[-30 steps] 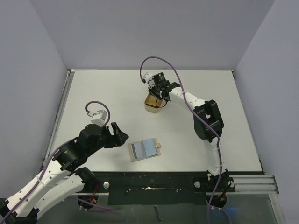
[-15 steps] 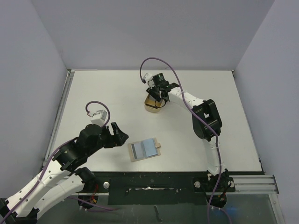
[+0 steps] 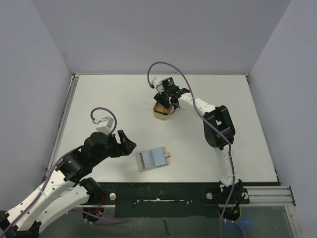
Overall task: Put the credit cards into the card holder
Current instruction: Pick up the credit card from the storage box.
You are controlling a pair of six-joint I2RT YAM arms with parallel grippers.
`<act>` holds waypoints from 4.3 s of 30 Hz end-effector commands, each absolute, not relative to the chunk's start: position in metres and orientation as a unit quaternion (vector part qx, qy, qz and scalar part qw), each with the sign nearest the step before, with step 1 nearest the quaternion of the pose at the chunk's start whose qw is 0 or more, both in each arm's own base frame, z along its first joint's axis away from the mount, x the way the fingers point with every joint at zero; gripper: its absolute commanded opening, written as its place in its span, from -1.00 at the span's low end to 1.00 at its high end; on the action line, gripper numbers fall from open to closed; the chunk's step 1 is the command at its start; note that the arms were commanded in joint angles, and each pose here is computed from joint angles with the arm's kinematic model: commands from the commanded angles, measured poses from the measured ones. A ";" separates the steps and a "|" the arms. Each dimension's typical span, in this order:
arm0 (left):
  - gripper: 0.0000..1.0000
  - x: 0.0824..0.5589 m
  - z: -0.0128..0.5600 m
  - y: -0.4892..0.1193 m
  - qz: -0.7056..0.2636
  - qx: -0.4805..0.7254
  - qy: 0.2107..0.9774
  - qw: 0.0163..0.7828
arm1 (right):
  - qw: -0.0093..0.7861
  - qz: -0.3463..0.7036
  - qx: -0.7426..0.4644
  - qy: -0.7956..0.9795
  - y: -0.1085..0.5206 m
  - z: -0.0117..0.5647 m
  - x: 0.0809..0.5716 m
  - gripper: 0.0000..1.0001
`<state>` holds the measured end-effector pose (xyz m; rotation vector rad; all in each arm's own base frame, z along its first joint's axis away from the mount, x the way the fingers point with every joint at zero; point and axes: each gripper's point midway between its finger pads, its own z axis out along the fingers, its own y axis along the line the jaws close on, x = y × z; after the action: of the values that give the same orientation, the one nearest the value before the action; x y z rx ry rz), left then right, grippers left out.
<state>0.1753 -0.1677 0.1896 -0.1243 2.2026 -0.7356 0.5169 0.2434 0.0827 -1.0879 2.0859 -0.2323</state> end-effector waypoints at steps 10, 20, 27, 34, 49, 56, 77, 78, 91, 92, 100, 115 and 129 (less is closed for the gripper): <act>0.48 0.180 0.201 -0.170 -0.298 -0.051 0.859 0.413 | 0.404 -0.107 -0.441 0.794 0.255 0.087 0.538 0.57; 0.48 0.181 0.200 -0.170 -0.295 -0.050 0.860 0.412 | 0.421 -0.136 -0.416 0.795 0.246 0.098 0.548 0.36; 0.48 0.181 0.200 -0.170 -0.297 -0.051 0.860 0.413 | 0.431 -0.141 -0.411 0.791 0.244 0.110 0.550 0.21; 0.48 0.180 0.202 -0.169 -0.299 -0.052 0.858 0.415 | 0.433 -0.144 -0.411 0.789 0.242 0.115 0.550 0.05; 0.48 0.179 0.203 -0.170 -0.304 -0.052 0.855 0.416 | 0.447 -0.150 -0.396 0.788 0.237 0.134 0.554 -0.28; 0.48 0.179 0.203 -0.170 -0.304 -0.053 0.855 0.416 | 0.452 -0.152 -0.392 0.787 0.236 0.140 0.555 -0.41; 0.48 0.179 0.200 -0.171 -0.302 -0.051 0.858 0.412 | 0.468 -0.139 -0.376 0.787 0.232 0.162 0.550 -0.65; 0.48 0.179 0.200 -0.171 -0.303 -0.052 0.858 0.412 | 0.469 -0.138 -0.376 0.787 0.232 0.163 0.549 -0.65; 0.48 0.179 0.200 -0.171 -0.302 -0.053 0.859 0.411 | 0.465 -0.122 -0.380 0.790 0.234 0.161 0.546 -0.89; 0.48 0.179 0.200 -0.171 -0.303 -0.054 0.859 0.410 | 0.466 -0.116 -0.379 0.791 0.235 0.164 0.545 -0.94; 0.47 0.180 0.198 -0.174 -0.308 -0.055 0.858 0.406 | 0.462 -0.028 -0.379 0.801 0.257 0.173 0.498 -1.00; 0.29 0.180 0.227 -0.210 -0.442 -0.114 0.805 0.379 | 0.471 0.284 -0.276 0.788 0.321 0.237 0.341 -1.00; -0.03 0.188 0.274 -0.221 -0.552 -0.147 0.708 0.416 | 0.411 0.620 -0.172 0.645 0.341 0.298 0.189 -1.00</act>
<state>0.1851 -0.2155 0.2296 -0.3649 1.9659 -1.2352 0.2156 0.3342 0.2429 -0.5115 1.8245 1.2845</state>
